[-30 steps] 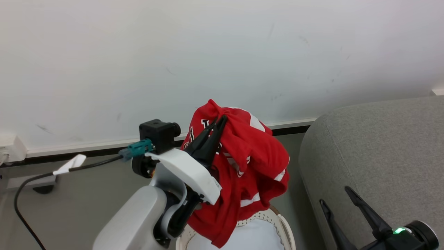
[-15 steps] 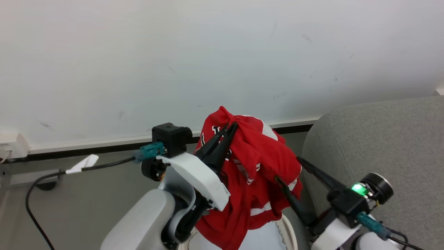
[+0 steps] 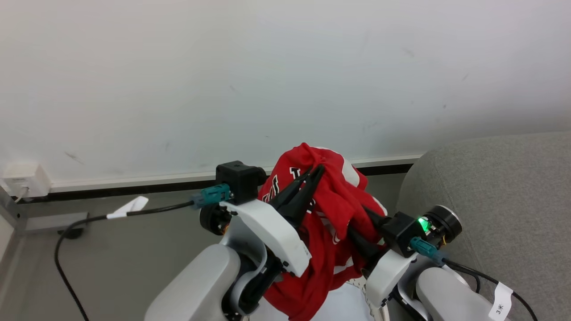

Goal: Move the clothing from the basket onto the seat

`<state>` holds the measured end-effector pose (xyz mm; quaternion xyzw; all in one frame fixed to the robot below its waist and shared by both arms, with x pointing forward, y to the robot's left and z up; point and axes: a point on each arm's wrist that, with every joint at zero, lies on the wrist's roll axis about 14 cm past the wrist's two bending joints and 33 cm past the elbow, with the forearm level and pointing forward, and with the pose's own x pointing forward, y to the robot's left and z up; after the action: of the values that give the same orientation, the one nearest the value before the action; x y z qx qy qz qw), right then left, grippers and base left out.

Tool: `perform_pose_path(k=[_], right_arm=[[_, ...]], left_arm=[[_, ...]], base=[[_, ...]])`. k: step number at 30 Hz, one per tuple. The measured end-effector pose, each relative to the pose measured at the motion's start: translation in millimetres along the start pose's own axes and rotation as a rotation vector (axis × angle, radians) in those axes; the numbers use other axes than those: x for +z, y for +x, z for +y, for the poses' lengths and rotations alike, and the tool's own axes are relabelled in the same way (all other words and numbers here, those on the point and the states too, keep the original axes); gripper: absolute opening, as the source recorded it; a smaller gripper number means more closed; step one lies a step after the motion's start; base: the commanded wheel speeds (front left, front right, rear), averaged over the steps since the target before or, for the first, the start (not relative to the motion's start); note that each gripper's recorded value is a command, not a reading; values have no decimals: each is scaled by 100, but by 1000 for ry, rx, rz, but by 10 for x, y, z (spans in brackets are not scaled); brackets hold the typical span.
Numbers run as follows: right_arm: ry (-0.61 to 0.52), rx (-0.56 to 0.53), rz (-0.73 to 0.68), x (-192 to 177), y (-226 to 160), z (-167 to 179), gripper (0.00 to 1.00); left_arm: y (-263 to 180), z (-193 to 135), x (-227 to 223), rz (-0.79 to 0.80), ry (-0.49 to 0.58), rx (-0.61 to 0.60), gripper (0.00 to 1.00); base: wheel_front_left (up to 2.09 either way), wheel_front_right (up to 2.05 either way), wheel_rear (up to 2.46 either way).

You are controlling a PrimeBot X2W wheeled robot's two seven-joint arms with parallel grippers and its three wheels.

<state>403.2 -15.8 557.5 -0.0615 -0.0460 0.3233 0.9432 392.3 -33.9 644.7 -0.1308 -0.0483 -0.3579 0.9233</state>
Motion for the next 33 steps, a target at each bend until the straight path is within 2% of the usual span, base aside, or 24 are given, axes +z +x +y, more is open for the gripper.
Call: perform_pose_path(k=[9,21,23,24,25,33], right_arm=[[77,-53,-50,44,2,-143,0],[92,-94,-89,128,-98,-269,0],[95,-104,-100,162,-103,-302,0],[97,-109,-105,174,-105,-317,0],[99,-112,-108,181,-107,-327,0],[107,-142,-127,226,-135,-413,0]], left_arm=[[-4,82,-14,3,3,18,0],[39,96,-65,10,2,22,0],[45,110,-73,8,2,28,45],[48,116,-78,7,1,30,86],[50,122,-87,8,1,32,100],[57,155,-146,14,3,44,100]], base=[[0,0,0],[0,0,0],[0,0,0],[0,0,0],[0,0,0],[0,0,0]])
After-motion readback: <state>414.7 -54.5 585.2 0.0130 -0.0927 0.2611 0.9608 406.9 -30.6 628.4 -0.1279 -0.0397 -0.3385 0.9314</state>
